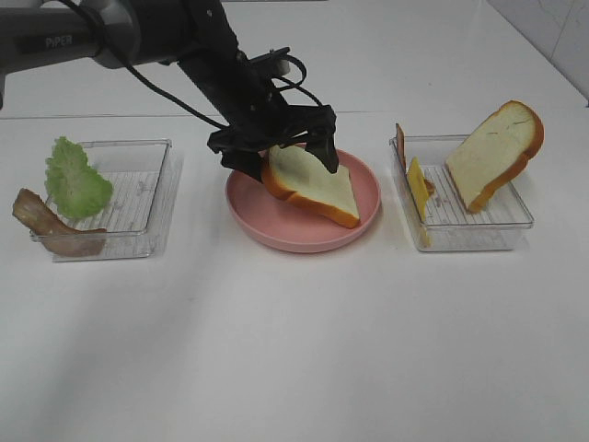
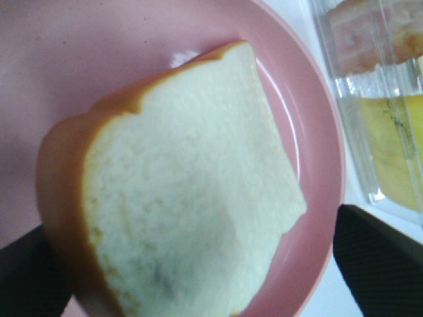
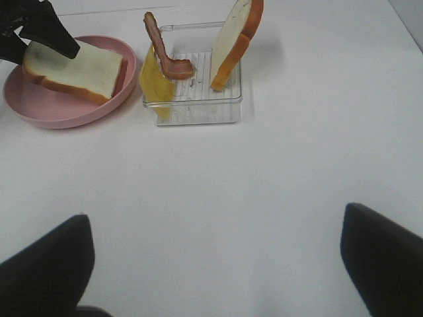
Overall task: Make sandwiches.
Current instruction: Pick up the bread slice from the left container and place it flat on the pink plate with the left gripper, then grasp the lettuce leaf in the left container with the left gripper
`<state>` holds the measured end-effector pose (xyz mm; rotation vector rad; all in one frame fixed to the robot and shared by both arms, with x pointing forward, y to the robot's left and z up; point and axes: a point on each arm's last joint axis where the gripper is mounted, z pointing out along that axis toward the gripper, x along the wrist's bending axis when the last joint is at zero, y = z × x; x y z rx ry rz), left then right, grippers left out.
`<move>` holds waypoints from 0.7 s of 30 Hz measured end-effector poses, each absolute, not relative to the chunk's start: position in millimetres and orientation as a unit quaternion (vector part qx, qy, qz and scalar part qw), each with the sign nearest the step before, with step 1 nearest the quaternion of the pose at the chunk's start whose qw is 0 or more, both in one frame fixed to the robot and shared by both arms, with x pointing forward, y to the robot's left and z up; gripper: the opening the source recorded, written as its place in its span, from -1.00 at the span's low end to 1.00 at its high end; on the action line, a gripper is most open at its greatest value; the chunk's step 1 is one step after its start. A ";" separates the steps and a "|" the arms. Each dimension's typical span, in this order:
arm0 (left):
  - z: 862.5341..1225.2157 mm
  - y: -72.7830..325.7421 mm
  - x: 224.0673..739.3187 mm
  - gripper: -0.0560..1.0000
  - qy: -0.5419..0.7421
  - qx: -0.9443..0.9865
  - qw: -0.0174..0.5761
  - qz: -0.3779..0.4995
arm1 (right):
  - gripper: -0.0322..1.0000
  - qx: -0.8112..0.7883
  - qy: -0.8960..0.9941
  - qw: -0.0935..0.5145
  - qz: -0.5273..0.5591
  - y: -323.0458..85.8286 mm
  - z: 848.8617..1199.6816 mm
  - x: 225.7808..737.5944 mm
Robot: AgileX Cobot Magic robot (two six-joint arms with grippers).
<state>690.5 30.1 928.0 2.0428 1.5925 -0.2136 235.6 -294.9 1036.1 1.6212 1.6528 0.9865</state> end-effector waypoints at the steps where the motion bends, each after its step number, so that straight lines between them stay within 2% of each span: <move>1: 937.6 32.9 690.2 0.92 0.582 0.771 0.248 -0.070 | 0.88 0.613 0.625 0.307 0.373 -294.9 1036.1 235.6; 6: 968.5 42.4 690.1 0.93 0.569 0.799 0.192 -0.037 | 0.88 0.613 0.625 0.307 0.373 -294.9 1036.1 235.6; 15: 1026.9 54.8 694.2 0.94 0.563 0.792 0.233 0.028 | 0.88 0.613 0.625 0.307 0.373 -294.9 1036.1 235.6; 18: 1043.7 75.6 696.2 0.94 0.574 0.782 0.241 0.039 | 0.88 0.613 0.625 0.307 0.373 -294.9 1036.1 235.6; 20: 1055.9 107.9 698.5 0.94 0.593 0.769 0.234 0.053 | 0.88 0.613 0.625 0.307 0.373 -294.9 1036.1 235.6; 21: 1055.9 107.9 698.5 0.94 0.593 0.769 0.234 0.053 | 0.88 0.613 0.625 0.307 0.373 -294.9 1036.1 235.6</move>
